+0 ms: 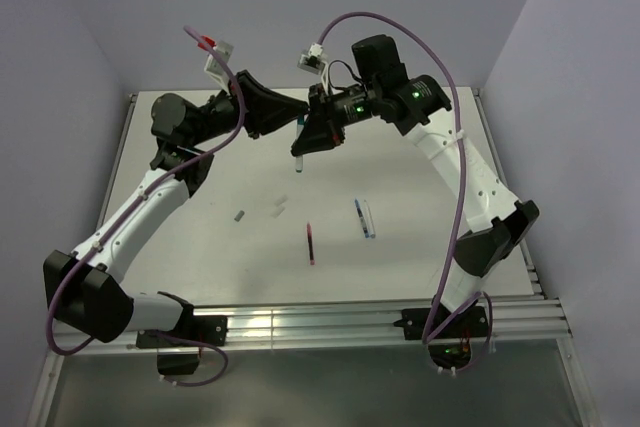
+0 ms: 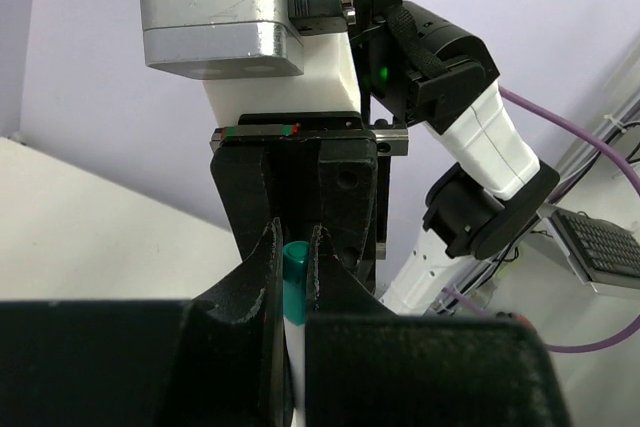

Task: Insert the pens into the pen caps
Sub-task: Press the pen cap onto the pen.

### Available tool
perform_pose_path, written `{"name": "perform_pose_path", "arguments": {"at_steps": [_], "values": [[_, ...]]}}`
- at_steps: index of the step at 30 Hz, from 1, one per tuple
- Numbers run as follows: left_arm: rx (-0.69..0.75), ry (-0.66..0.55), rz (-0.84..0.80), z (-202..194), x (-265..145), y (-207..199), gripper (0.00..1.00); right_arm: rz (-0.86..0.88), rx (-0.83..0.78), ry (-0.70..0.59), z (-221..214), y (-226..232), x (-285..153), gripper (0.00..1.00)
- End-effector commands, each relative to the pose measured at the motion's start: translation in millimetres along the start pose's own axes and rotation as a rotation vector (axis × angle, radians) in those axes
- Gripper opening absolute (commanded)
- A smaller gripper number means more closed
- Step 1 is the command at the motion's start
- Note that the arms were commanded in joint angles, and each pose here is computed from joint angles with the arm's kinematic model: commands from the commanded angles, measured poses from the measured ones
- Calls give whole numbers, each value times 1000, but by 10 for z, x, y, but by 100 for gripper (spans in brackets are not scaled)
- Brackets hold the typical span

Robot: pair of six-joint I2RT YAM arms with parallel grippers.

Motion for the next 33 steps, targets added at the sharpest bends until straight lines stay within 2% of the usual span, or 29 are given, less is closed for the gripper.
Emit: {"name": "perform_pose_path", "arguments": {"at_steps": [1,14,33], "values": [[-300,398,-316,-780,-272,-416,0,45,-452,-329,774,556,-361,0],[-318,401,-243,-647,-416,-232,0,37,-449,-320,724,504,-463,0],[-297,349,-240,-454,-389,-275,0,38,-398,-287,596,387,-386,0]]}}
Point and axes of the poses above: each gripper's point midway between its finger pads, its own x axis out along the fingers, its own y axis along the line the jaws close on, z = x × y, the point moved 5 cm from there along -x, back along the fingers, and after that the axes turned 14 degrees about x, right-handed, at the moved point
